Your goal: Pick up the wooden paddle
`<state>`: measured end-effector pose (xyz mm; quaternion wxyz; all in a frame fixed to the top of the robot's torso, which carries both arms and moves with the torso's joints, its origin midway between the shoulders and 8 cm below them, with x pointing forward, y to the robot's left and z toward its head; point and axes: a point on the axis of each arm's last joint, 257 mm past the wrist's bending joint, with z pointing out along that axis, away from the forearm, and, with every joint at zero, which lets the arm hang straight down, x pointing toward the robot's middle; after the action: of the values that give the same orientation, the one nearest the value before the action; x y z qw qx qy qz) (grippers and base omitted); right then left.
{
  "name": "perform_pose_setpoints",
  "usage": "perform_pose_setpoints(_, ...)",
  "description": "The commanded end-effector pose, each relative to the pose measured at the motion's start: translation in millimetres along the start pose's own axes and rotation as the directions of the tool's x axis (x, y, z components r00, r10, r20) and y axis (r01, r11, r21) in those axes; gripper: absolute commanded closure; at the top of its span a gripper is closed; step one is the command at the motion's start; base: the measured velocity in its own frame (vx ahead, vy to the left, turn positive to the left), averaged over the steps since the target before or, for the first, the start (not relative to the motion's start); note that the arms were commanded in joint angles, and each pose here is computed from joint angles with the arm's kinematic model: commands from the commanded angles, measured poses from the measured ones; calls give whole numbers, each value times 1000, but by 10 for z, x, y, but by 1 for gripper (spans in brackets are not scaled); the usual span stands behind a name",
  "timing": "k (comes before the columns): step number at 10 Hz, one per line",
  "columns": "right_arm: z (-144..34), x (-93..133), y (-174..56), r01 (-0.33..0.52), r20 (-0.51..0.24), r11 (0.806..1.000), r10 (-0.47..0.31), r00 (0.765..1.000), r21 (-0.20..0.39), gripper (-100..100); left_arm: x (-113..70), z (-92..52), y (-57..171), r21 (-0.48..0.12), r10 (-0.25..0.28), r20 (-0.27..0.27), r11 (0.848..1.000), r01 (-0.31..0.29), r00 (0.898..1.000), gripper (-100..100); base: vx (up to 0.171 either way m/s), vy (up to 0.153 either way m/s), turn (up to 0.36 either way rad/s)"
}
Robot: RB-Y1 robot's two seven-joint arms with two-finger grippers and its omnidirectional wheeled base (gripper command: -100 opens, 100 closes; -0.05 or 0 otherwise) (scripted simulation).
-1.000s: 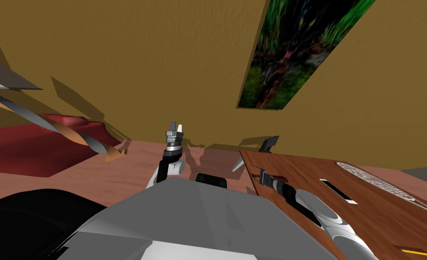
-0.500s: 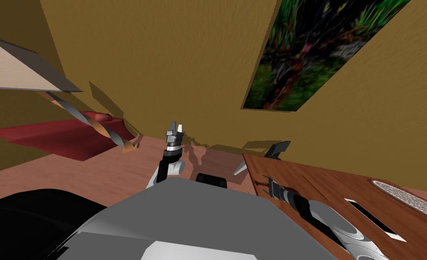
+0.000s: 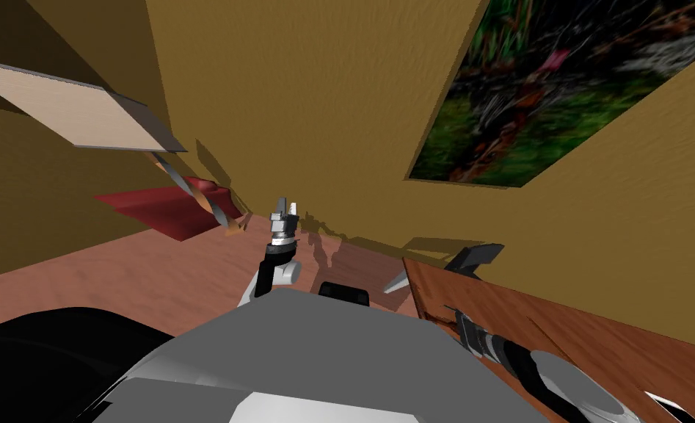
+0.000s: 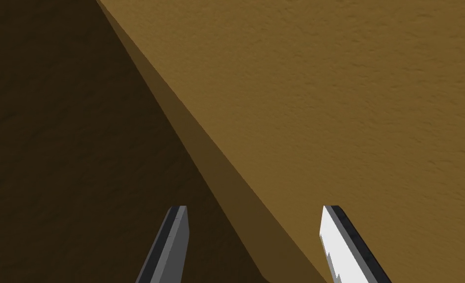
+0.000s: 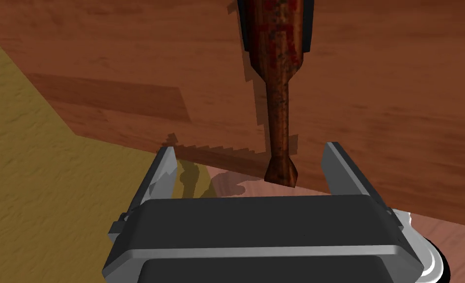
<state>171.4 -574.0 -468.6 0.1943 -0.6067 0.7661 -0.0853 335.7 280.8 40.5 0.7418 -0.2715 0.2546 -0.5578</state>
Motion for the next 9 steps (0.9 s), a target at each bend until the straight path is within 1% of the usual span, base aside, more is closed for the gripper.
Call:
perform_pose_setpoints(1,-42,165,149,-13,-31,1000,12,999,-26,-100,0,0,0,0,0,0,1000,0,1000,0,24,-48,110)
perform_pose_setpoints(2,-42,165,149,-13,-31,1000,12,999,-26,-100,-1,0,0,0,0,0,1000,0,1000,0,11,-23,-62)
perform_pose_setpoints(3,-133,382,384,-32,-78,997,26,997,-70,-100,-1,-1,0,0,0,0,1000,0,1000,0,18,-24,232)
perform_pose_setpoints(5,-311,711,818,-75,-154,987,52,987,-144,-100,0,0,0,0,0,0,1000,0,1000,0,40,-71,345)
perform_pose_setpoints(6,-311,711,818,-75,-154,987,52,987,-144,-100,-1,0,0,0,0,0,1000,0,1000,0,37,-63,81)
perform_pose_setpoints(8,-456,910,1167,-114,-206,974,73,976,-198,-100,-1,0,0,0,0,0,1000,0,1000,0,23,-43,186)
perform_pose_setpoints(9,-541,1003,1385,-140,-234,963,85,968,-229,-100,-1,0,0,0,0,0,1000,0,1000,0,30,-63,204)
